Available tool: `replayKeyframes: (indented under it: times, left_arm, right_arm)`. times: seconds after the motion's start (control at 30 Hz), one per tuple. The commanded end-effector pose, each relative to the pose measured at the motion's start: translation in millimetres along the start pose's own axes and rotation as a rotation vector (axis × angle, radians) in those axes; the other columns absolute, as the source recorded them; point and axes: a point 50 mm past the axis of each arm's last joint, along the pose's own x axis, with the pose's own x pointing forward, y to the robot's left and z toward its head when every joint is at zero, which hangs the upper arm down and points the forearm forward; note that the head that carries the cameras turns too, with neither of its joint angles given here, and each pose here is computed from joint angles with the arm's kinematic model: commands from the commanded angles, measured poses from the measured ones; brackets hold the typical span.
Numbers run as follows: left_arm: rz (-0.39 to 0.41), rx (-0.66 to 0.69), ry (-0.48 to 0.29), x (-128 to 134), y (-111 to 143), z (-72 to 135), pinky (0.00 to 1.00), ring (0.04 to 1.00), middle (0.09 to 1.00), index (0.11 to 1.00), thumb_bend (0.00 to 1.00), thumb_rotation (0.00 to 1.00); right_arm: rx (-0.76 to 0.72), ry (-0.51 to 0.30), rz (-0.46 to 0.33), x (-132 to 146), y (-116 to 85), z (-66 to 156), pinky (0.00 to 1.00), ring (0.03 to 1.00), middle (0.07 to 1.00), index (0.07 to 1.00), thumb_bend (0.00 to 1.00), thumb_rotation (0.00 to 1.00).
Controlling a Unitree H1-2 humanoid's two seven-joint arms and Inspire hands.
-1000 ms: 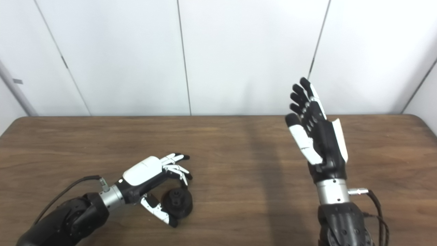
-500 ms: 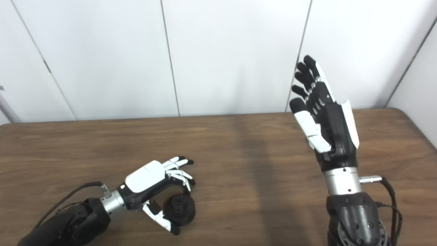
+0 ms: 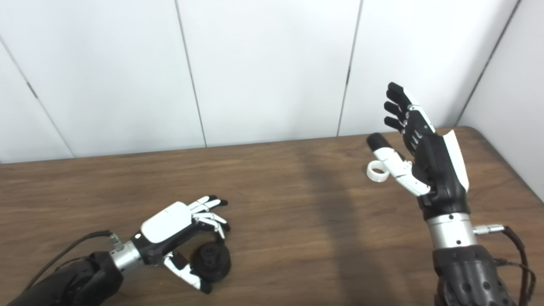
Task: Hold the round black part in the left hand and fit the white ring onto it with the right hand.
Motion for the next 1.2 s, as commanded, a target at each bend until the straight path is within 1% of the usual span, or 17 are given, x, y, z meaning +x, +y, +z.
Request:
replayKeyframes:
  times: [0.0, 0.07, 0.17, 0.2, 0.27, 0.33, 0.4, 0.47, 0.57, 0.67, 0.7, 0.8, 0.87, 1.0, 1.03, 1.1, 1.17]
  left_arm:
    - [0.008, 0.030, -0.006, -1, 17, -7, 1.00, 0.972, 0.743, 0.480, 0.52, 0.06]
    - [0.006, 0.029, -0.006, -2, 16, -7, 1.00, 0.968, 0.742, 0.480, 0.52, 0.06]
    - [0.001, 0.023, -0.006, -2, 13, -7, 1.00, 0.967, 0.744, 0.480, 0.52, 0.06]
    - [0.000, 0.020, -0.006, -2, 12, -8, 1.00, 0.967, 0.743, 0.480, 0.52, 0.06]
    - [0.000, 0.017, -0.005, -2, 10, -8, 1.00, 0.966, 0.741, 0.480, 0.52, 0.06]
    - [-0.001, 0.014, -0.004, -3, 9, -8, 1.00, 0.965, 0.740, 0.480, 0.52, 0.06]
    - [0.003, 0.009, -0.005, -3, 8, -7, 1.00, 0.961, 0.741, 0.480, 0.52, 0.06]
    - [-0.001, 0.008, -0.006, -4, 6, -7, 1.00, 0.959, 0.740, 0.480, 0.52, 0.06]
    - [-0.004, 0.010, -0.009, -6, 3, -6, 1.00, 0.961, 0.740, 0.480, 0.52, 0.06]
    - [-0.009, 0.008, -0.012, -7, 3, -6, 1.00, 0.967, 0.745, 0.480, 0.52, 0.06]
    - [-0.010, 0.007, -0.013, -7, 3, -6, 1.00, 0.968, 0.745, 0.480, 0.52, 0.06]
    - [-0.007, 0.006, -0.015, -6, 3, -5, 1.00, 0.962, 0.747, 0.480, 0.52, 0.06]
    - [-0.005, 0.007, -0.017, -6, 3, -5, 1.00, 0.964, 0.747, 0.480, 0.52, 0.06]
    - [-0.005, 0.004, -0.018, -6, 3, -5, 1.00, 0.964, 0.747, 0.480, 0.52, 0.06]
    - [-0.006, 0.003, -0.018, -7, 3, -6, 1.00, 0.965, 0.747, 0.480, 0.52, 0.06]
    - [-0.007, 0.002, -0.019, -7, 3, -6, 1.00, 0.964, 0.747, 0.480, 0.52, 0.06]
    - [-0.008, -0.001, -0.019, -7, 3, -6, 1.00, 0.959, 0.743, 0.480, 0.52, 0.06]
  right_arm:
    - [-0.092, -0.060, -0.048, 6, -12, 11, 0.78, 0.866, 0.900, 0.866, 0.44, 0.50]
    - [-0.117, -0.051, -0.078, 10, -18, 12, 0.75, 0.849, 0.877, 0.846, 0.48, 0.49]
    - [-0.172, -0.030, -0.118, 19, -28, 16, 0.75, 0.833, 0.851, 0.834, 0.51, 0.49]
    - [-0.189, -0.029, -0.121, 23, -32, 16, 0.76, 0.834, 0.849, 0.834, 0.50, 0.47]
    - [-0.213, -0.022, -0.110, 30, -40, 13, 0.73, 0.828, 0.846, 0.816, 0.52, 0.39]
    - [-0.226, -0.001, -0.096, 36, -45, 7, 0.71, 0.830, 0.841, 0.794, 0.57, 0.33]
    - [-0.230, 0.020, -0.088, 40, -49, 0, 0.72, 0.840, 0.835, 0.781, 0.60, 0.23]
    - [-0.239, 0.045, -0.080, 44, -53, -8, 0.75, 0.855, 0.842, 0.789, 0.61, 0.19]
    - [-0.257, 0.079, -0.072, 49, -59, -17, 0.77, 0.859, 0.844, 0.799, 0.63, 0.17]
    - [-0.289, 0.101, -0.031, 55, -66, -23, 0.77, 0.871, 0.861, 0.801, 0.65, 0.17]
    - [-0.338, 0.107, -0.009, 57, -69, -26, 0.77, 0.873, 0.864, 0.800, 0.66, 0.17]
    - [-0.452, 0.126, 0.041, 62, -76, -31, 0.77, 0.861, 0.854, 0.787, 0.69, 0.22]
    - [-0.502, 0.135, 0.083, 66, -81, -35, 0.80, 0.869, 0.848, 0.782, 0.73, 0.22]
    - [-0.683, 0.125, 0.237, 82, -92, -40, 0.78, 0.866, 0.858, 0.767, 0.79, 0.22]
    - [-0.726, 0.136, 0.278, 88, -95, -39, 0.83, 0.902, 0.869, 0.754, 0.84, 0.22]
    - [-0.788, 0.159, 0.340, 98, -98, -37, 0.85, 0.918, 0.873, 0.749, 0.86, 0.22]
    - [-0.825, 0.180, 0.385, 107, -101, -36, 0.89, 0.958, 0.888, 0.729, 0.89, 0.19]
